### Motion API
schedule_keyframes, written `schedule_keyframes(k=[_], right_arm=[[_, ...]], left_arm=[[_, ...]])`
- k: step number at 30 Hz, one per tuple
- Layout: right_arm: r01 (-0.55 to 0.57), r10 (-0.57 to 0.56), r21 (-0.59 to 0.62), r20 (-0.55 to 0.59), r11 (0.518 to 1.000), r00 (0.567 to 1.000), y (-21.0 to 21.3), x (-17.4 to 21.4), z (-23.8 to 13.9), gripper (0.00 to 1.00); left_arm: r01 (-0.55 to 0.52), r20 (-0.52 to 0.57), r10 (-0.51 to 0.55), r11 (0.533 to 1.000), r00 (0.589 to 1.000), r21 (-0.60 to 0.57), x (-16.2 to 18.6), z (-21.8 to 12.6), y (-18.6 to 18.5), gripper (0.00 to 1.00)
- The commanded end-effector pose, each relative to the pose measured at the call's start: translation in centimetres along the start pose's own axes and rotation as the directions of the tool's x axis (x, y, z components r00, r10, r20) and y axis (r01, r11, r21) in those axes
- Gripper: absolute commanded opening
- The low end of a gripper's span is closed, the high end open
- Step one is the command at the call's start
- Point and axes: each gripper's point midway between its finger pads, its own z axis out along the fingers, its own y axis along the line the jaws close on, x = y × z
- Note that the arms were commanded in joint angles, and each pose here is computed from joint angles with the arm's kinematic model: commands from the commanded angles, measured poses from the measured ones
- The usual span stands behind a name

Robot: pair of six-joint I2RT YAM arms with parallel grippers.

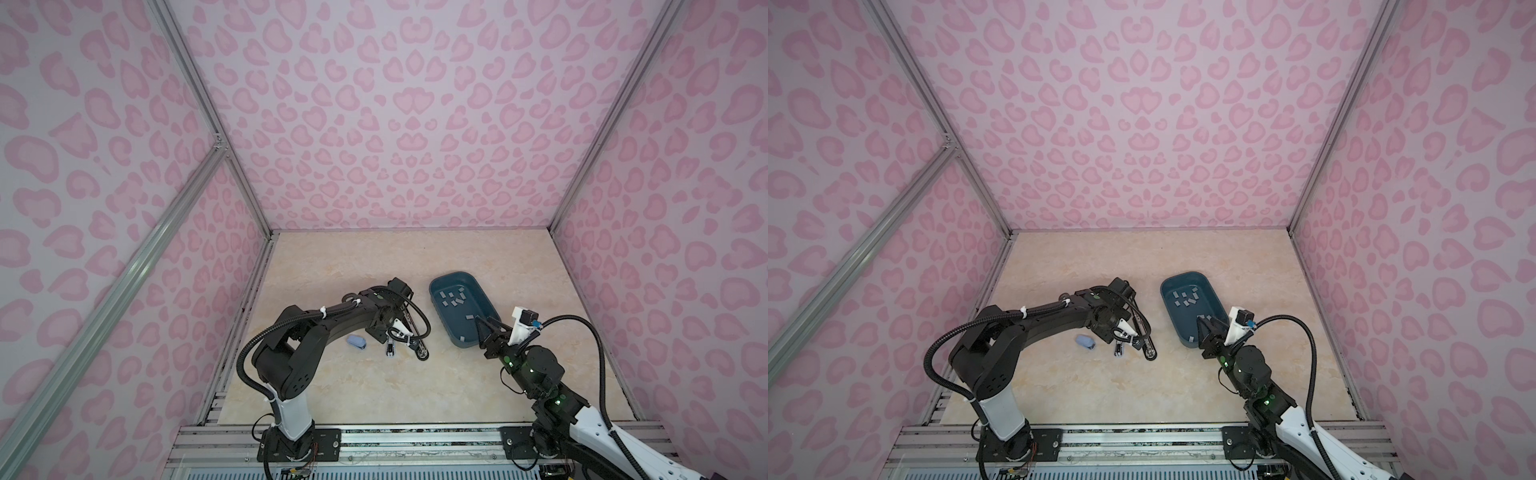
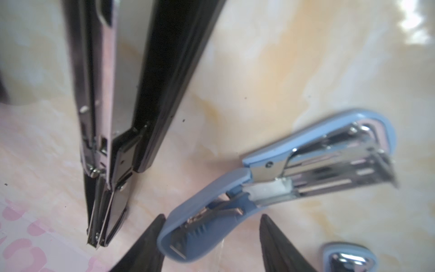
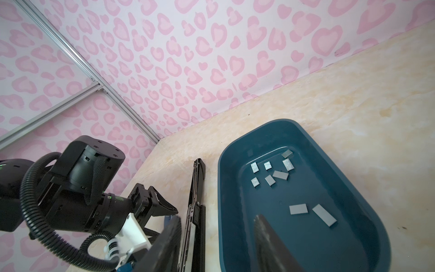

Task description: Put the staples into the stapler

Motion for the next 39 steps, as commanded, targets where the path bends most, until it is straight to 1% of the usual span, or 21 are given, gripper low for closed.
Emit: schedule_keyframes(k=[1, 5, 10, 14, 16, 18, 20, 21, 22, 23, 24, 25, 26, 27, 28, 30, 31, 33, 36, 37, 39], right_arm=[[-0.014, 0.014, -0.016, 0.006, 1.000, 1.000, 0.3, -0.1, 0.0, 0.51], [-0.018, 0.019, -0.027, 0.003, 0.999, 1.000, 0.6, -0.2, 0.1, 0.51], [-0.020, 0.020, -0.035, -0.001, 0.999, 1.000, 0.8, -0.2, 0.1, 0.51], [-0.022, 0.021, -0.039, -0.006, 0.999, 1.000, 0.9, -0.1, 0.0, 0.50], [-0.008, 0.007, -0.061, -0.023, 0.998, 1.000, 1.4, 0.0, 0.1, 0.51], [0.029, -0.034, -0.111, -0.046, 0.993, 0.998, 2.7, -0.1, 0.1, 0.51], [0.064, -0.074, -0.151, -0.062, 0.986, 0.995, 3.9, 0.0, 0.3, 0.51], [0.078, -0.092, -0.173, -0.070, 0.982, 0.993, 4.4, 0.1, 0.4, 0.51], [0.094, -0.113, -0.205, -0.080, 0.974, 0.990, 5.2, 0.4, 0.6, 0.51], [0.110, -0.134, -0.244, -0.087, 0.964, 0.987, 6.1, 0.6, 0.6, 0.52], [0.137, -0.172, -0.292, -0.095, 0.947, 0.981, 7.2, 1.0, 0.7, 0.52], [0.159, -0.200, -0.320, -0.102, 0.934, 0.974, 7.9, 1.3, 0.6, 0.52], [0.190, -0.244, -0.356, -0.113, 0.915, 0.963, 8.9, 1.9, 0.6, 0.52], [0.232, -0.297, -0.389, -0.117, 0.892, 0.948, 9.8, 2.5, 0.5, 0.52], [0.262, -0.337, -0.413, -0.119, 0.872, 0.934, 10.6, 3.2, 0.4, 0.53], [0.326, -0.419, -0.454, -0.119, 0.830, 0.900, 12.2, 4.9, 0.2, 0.55], [0.355, -0.458, -0.477, -0.115, 0.804, 0.881, 13.2, 5.8, 0.1, 0.56], [0.402, -0.530, -0.530, -0.110, 0.747, 0.841, 15.0, 7.9, -0.1, 0.56], [0.443, -0.601, -0.561, -0.126, 0.699, 0.789, 16.7, 10.7, 0.5, 0.58], [0.446, -0.617, -0.568, -0.143, 0.692, 0.774, 17.1, 11.9, 1.0, 0.59], [0.444, -0.636, -0.577, -0.177, 0.685, 0.751, 17.6, 14.1, 2.2, 0.59]], left_arm=[[-0.024, 0.039, 0.023, 1.000, 0.999, 0.017, -0.4, -0.7, -1.1, 0.66], [-0.007, 0.057, 0.008, 1.000, 0.998, -0.026, -0.5, -1.4, -1.0, 0.67], [0.127, 0.116, -0.114, 0.985, 0.987, -0.114, 0.1, -3.9, 1.6, 0.70], [0.107, 0.079, -0.097, 0.986, 0.992, -0.132, 1.1, -4.1, 0.9, 0.70], [0.147, 0.095, -0.133, 0.977, 0.986, -0.155, 1.4, -5.0, 1.3, 0.70], [0.234, 0.133, -0.211, 0.953, 0.969, -0.192, 1.7, -7.0, 2.7, 0.67], [0.386, 0.202, -0.340, 0.881, 0.918, -0.274, 2.2, -9.8, 5.8, 0.68], [0.483, 0.260, -0.415, 0.817, 0.872, -0.314, 2.5, -11.6, 7.8, 0.69], [0.611, 0.350, -0.506, 0.715, 0.788, -0.341, 3.0, -14.1, 10.2, 0.71], [0.733, 0.452, -0.580, 0.585, 0.677, -0.348, 3.8, -16.6, 12.6, 0.73], [0.841, 0.562, -0.627, 0.423, 0.540, -0.336, 4.9, -19.6, 14.8, 0.77], [0.908, 0.635, -0.650, 0.271, 0.417, -0.319, 6.1, -21.7, 16.1, 0.85], [0.957, 0.701, -0.656, 0.126, 0.278, -0.261, 7.1, -23.5, 16.6, 0.89], [0.981, 0.740, -0.652, 0.033, 0.164, -0.189, 7.6, -24.8, 16.3, 0.89], [0.992, 0.760, -0.646, -0.032, 0.070, -0.119, 7.9, -25.4, 15.7, 0.91], [0.984, 0.772, -0.616, -0.168, -0.157, 0.066, 8.6, -24.7, 13.3, 0.97], [0.968, 0.775, -0.589, -0.220, -0.229, 0.119, 9.0, -24.4, 12.1, 0.98], [0.935, 0.773, -0.539, -0.293, -0.334, 0.200, 9.4, -23.3, 9.0, 0.99], [0.881, 0.740, -0.510, -0.407, -0.439, 0.242, 9.9, -21.4, 4.7, 0.98], [0.848, 0.722, -0.495, -0.467, -0.484, 0.249, 10.3, -20.6, 3.1, 0.99], [0.782, 0.699, -0.459, -0.576, -0.549, 0.236, 11.3, -19.7, 0.2, 0.91]])
